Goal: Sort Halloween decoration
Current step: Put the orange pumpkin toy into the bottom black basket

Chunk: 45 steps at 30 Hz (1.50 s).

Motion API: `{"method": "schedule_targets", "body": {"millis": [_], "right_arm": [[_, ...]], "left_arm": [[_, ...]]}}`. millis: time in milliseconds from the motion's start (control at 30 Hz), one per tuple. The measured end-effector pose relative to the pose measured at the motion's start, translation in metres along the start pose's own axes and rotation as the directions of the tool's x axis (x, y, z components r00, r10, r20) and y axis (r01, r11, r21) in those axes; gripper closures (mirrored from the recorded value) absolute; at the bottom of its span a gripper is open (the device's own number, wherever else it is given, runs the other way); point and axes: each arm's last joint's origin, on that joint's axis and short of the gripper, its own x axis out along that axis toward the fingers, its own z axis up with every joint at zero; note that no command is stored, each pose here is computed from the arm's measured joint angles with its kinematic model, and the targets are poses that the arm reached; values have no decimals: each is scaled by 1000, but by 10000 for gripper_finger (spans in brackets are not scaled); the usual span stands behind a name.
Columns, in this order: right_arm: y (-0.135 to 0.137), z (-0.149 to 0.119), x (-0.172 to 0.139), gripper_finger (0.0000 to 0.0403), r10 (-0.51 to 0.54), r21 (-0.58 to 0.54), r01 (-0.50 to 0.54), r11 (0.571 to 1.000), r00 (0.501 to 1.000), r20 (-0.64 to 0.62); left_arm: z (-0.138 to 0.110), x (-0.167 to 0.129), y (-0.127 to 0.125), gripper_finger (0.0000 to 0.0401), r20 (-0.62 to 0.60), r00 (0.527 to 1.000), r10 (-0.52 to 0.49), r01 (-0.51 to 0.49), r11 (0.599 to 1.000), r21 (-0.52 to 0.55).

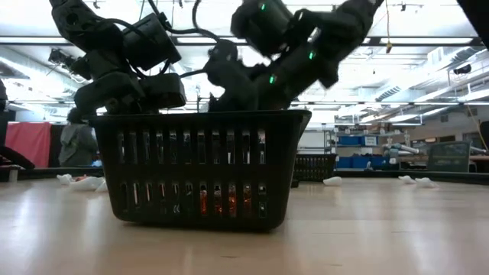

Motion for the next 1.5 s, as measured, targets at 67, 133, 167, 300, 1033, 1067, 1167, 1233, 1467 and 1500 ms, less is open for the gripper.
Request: {"method": "schedule_targets", "body": {"millis": [67, 133, 167, 300, 1033, 1067, 1167, 1233, 1467, 1500], "right_arm": [[-1, -5, 9, 254, 5, -28, -5, 1000, 1000, 17], [-2, -7, 14, 254, 11, -29, -9, 1000, 999, 45], [-4, -8, 16, 254, 10, -24, -9, 1000, 998, 54], [-11, -2, 14, 254, 18, 23, -20, 1000, 997, 78], [-54, 9, 3, 255, -34, -119, 38, 992, 999, 37], [-58, 10, 2, 255, -22, -116, 26, 993, 999, 36], [-67, 11, 1, 255, 28, -130, -24, 991, 999, 31], [-69, 11, 1, 255, 42, -164, -37, 986, 999, 30], [-70, 12, 1, 255, -3, -326, 14, 945, 999, 35], [-71, 12, 1, 255, -12, -341, 23, 940, 999, 36]], "left_arm": [[0, 0, 0, 307, 2, 1000, -7, 7, 1000, -2], [1, 0, 2, 307, 2, 1000, -11, 11, 1000, -7], [1, -1, 3, 307, 2, 1000, -13, 13, 1000, -13], [2, -2, 8, 307, 7, 1000, -12, 12, 999, -33], [4, -3, 13, 307, 25, 1000, -11, 12, 999, -50], [4, -3, 13, 307, 25, 1000, -10, 12, 999, -53], [5, -3, 17, 307, 35, 999, -4, 6, 997, -79], [6, -4, 20, 307, 49, 999, 3, 1, 996, -92], [10, -7, 31, 307, 86, 996, 30, -17, 989, -144], [10, -7, 33, 307, 90, 995, 34, -20, 988, -153]]}}
